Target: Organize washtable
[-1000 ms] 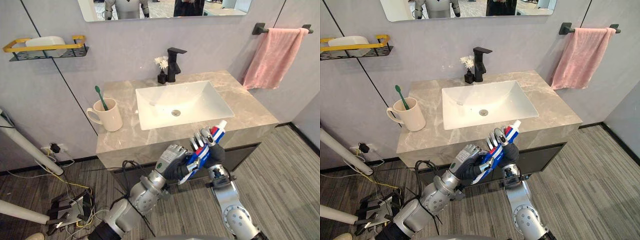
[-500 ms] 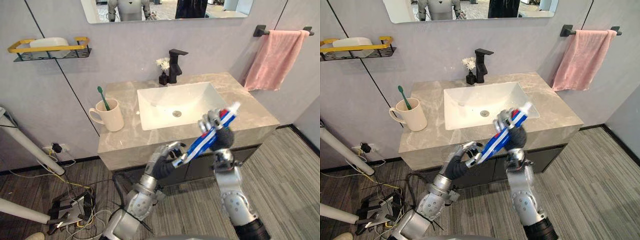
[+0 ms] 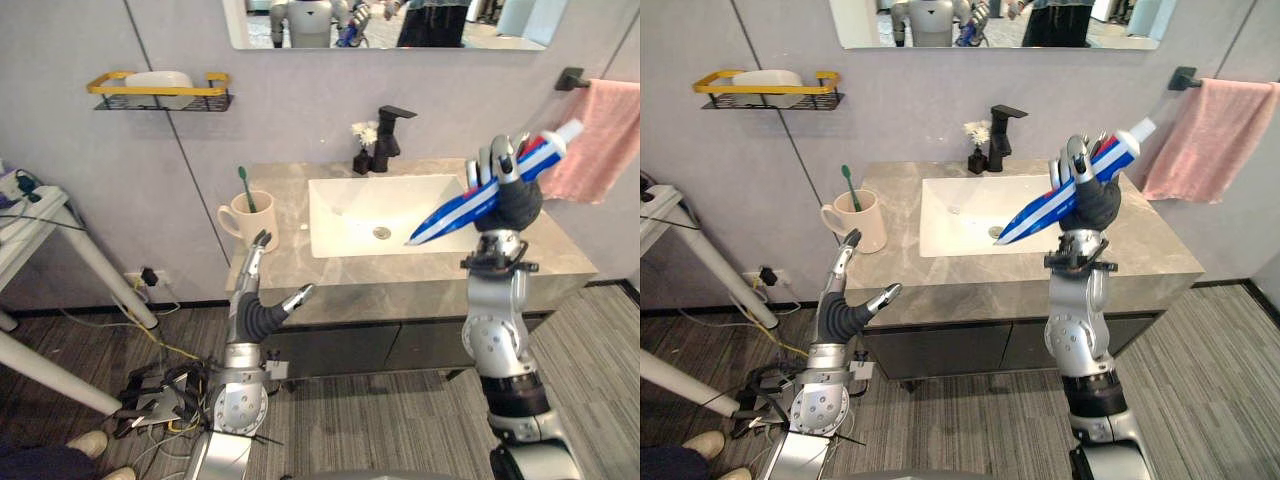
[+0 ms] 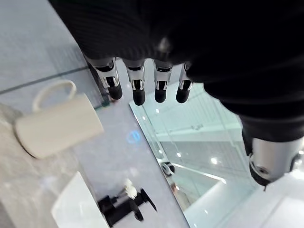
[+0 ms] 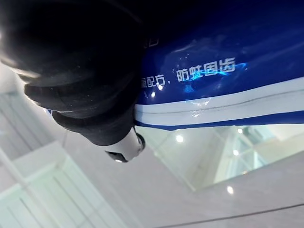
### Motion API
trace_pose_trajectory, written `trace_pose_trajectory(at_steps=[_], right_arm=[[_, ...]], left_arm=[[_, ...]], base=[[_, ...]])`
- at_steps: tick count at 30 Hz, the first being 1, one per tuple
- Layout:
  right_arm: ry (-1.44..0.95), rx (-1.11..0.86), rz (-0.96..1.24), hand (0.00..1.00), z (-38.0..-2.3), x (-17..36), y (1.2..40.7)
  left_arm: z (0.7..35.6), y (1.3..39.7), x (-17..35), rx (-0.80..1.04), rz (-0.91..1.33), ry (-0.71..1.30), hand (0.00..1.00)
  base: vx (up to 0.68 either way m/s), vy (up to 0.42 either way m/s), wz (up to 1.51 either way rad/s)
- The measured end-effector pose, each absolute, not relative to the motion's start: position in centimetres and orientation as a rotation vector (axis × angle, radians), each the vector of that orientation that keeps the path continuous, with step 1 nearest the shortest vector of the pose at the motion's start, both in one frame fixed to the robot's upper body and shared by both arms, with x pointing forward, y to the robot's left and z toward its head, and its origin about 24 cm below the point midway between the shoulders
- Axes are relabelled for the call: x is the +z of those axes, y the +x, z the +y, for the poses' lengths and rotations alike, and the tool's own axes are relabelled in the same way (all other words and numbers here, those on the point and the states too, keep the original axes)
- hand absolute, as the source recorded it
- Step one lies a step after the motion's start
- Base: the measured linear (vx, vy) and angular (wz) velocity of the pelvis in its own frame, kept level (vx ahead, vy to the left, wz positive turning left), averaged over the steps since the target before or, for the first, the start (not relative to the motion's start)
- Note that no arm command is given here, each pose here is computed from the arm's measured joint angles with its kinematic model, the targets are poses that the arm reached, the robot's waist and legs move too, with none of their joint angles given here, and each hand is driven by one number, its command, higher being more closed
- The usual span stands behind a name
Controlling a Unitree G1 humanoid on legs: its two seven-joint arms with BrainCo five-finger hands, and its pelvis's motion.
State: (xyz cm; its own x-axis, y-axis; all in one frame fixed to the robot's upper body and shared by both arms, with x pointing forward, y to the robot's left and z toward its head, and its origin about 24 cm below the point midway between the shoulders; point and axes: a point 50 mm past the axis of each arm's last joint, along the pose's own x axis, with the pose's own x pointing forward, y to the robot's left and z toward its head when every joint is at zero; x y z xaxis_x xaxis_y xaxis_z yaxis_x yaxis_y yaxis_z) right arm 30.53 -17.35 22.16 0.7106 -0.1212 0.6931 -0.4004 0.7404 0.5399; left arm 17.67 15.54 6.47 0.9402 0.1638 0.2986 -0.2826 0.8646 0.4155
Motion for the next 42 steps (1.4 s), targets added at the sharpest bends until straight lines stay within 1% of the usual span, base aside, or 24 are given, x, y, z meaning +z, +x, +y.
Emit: trace_pose_trajectory(at_steps=[3,8,10,12,16,20,29,37,42], right_arm=[[0.696,0.146,-0.824,1.00,-18.2,24.4,31.7],[0.605,0.082,-0.850,1.00,-19.4,27.6,33.8],[0.572,0.067,-0.856,1.00,-19.8,28.7,34.3],[0.525,0.055,-0.867,1.00,-19.9,30.0,34.7],[0.513,0.029,-0.869,1.00,-20.1,31.3,35.3],[0.469,0.053,-0.853,1.00,-19.2,31.3,35.5],[0.463,0.037,-0.844,1.00,-18.4,32.3,35.9],[0.481,0.022,-0.861,1.00,-18.7,32.8,35.7],[0.539,-0.026,-0.924,1.00,-19.6,34.9,35.1]], left_arm=[[16.1,17.0,4.9,0.247,-0.177,0.476,0.00],[17.3,15.8,-0.2,0.229,0.058,0.501,0.00],[17.5,15.3,-2.0,0.191,0.140,0.514,0.00],[17.7,14.4,-4.5,0.111,0.258,0.548,0.00],[18.3,13.2,-6.7,0.024,0.376,0.586,0.00],[18.6,13.0,-7.3,-0.016,0.410,0.607,0.00],[20.5,14.6,-7.5,-0.038,0.421,0.678,0.00],[22.2,14.7,-7.7,0.011,0.458,0.685,0.00],[23.7,14.1,-8.8,0.062,0.542,0.663,0.00]], base=[[-0.03,-0.017,0.38],[-0.02,-0.009,0.38],[-0.02,-0.014,0.39],[-0.03,-0.025,0.31],[-0.05,-0.035,0.17],[-0.05,-0.030,0.05],[-0.02,-0.043,0.02],[0.02,-0.021,0.09],[0.01,0.010,0.09]])
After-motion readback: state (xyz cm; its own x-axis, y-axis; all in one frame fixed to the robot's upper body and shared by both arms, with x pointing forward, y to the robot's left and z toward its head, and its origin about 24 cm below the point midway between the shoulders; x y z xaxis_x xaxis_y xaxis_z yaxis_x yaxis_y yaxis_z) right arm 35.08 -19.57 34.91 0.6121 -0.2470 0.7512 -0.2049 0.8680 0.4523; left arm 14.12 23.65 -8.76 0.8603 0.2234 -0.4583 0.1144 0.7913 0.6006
